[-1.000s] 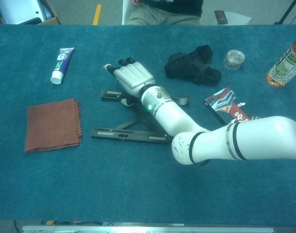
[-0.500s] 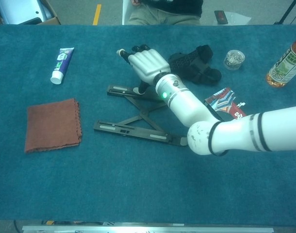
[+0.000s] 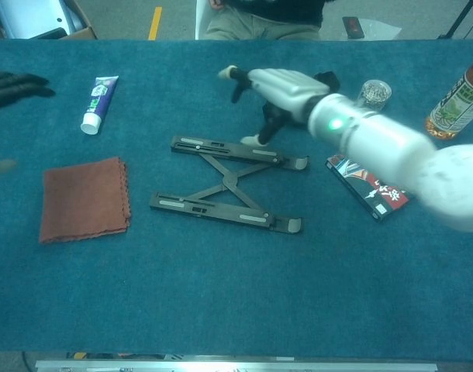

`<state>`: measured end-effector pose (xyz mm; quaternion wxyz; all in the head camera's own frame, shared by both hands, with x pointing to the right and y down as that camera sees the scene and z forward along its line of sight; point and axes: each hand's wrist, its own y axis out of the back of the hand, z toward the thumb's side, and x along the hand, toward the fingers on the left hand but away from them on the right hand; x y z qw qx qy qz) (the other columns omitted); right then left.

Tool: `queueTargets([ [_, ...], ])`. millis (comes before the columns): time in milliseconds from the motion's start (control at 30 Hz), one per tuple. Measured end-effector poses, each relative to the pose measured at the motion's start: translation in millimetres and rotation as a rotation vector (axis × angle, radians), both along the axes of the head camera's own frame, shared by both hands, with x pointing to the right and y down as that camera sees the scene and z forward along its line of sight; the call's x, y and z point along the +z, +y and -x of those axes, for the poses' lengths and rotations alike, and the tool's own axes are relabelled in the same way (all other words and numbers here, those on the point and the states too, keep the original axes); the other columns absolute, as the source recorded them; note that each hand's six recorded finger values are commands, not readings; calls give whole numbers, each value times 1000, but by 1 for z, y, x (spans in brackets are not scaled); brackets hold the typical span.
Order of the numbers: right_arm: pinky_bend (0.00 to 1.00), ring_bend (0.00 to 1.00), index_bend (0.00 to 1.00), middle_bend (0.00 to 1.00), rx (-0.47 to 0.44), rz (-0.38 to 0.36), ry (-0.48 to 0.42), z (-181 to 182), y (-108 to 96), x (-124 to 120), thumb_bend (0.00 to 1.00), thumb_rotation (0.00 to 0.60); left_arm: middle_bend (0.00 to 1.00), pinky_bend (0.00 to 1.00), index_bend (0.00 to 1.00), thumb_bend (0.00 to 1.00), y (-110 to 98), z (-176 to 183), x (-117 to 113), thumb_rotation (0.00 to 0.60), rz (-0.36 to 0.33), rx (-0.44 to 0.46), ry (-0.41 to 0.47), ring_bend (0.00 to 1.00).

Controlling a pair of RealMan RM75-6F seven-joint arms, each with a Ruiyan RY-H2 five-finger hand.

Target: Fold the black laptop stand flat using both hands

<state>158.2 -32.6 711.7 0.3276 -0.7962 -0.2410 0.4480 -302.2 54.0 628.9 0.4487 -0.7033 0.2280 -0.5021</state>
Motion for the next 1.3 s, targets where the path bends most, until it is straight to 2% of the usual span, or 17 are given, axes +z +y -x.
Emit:
queueTargets([
  [133,72,0,0,263,42,66,20,-28,7,-3,207,600,0,0,0,282,4,-16,13,600,24,33,-12,0],
  [367,72,0,0,263,64,132,46,-47,19,8,207,600,0,0,0,282,9,-45,34,600,62,34,9,0],
  [967,74,0,0,232,-37,47,162,-39,27,36,206,600,0,0,0,282,16,-92,76,600,128,-4,73,0],
  [1300,75,0,0,224,-46,46,174,-33,30,47,205,600,0,0,0,282,18,-112,95,600,143,-4,105,0],
])
